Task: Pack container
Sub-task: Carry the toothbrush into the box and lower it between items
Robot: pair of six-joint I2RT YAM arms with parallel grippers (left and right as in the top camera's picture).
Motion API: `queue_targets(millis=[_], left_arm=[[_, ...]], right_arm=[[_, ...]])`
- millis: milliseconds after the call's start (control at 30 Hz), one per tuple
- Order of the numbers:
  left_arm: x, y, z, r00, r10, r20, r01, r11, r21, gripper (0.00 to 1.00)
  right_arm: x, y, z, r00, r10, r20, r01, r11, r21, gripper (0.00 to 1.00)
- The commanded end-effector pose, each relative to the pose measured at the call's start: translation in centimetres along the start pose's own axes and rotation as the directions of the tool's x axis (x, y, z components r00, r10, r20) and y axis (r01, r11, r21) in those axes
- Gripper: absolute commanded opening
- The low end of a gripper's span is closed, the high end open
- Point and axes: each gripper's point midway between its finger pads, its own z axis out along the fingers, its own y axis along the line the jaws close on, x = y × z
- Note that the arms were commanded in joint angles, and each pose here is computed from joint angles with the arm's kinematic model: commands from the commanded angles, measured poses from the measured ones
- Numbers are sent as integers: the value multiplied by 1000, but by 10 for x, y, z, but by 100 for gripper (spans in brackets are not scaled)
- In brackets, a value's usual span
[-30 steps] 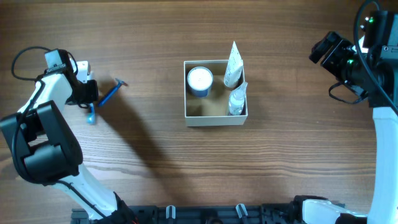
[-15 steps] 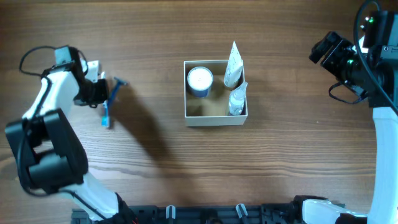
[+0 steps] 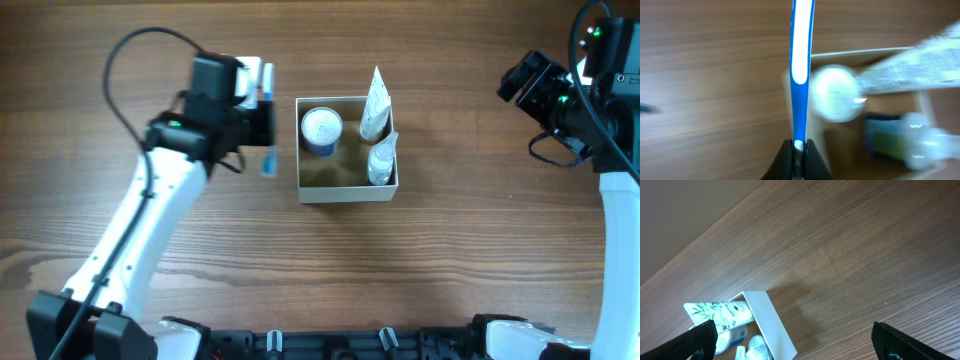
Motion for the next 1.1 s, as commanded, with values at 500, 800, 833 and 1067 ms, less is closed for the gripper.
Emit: queue_targets(millis=[500, 800, 833, 1067], left_arm=[[30, -104, 74, 995, -91, 45, 91, 996, -7, 5], [16, -109, 75, 994, -41, 98, 39, 999, 19, 6], [14, -110, 75, 994, -41, 106, 39, 999, 25, 6], [6, -112, 74, 989, -44, 142, 41, 999, 29, 7]], right_arm=[[-1, -5, 4, 1000, 16, 2, -16, 1000, 25, 100], [-1, -5, 4, 1000, 16, 2, -16, 1000, 25, 100], [-1, -5, 4, 1000, 17, 2, -17, 1000, 25, 100], [-1, -5, 4, 1000, 16, 2, -16, 1000, 25, 100]])
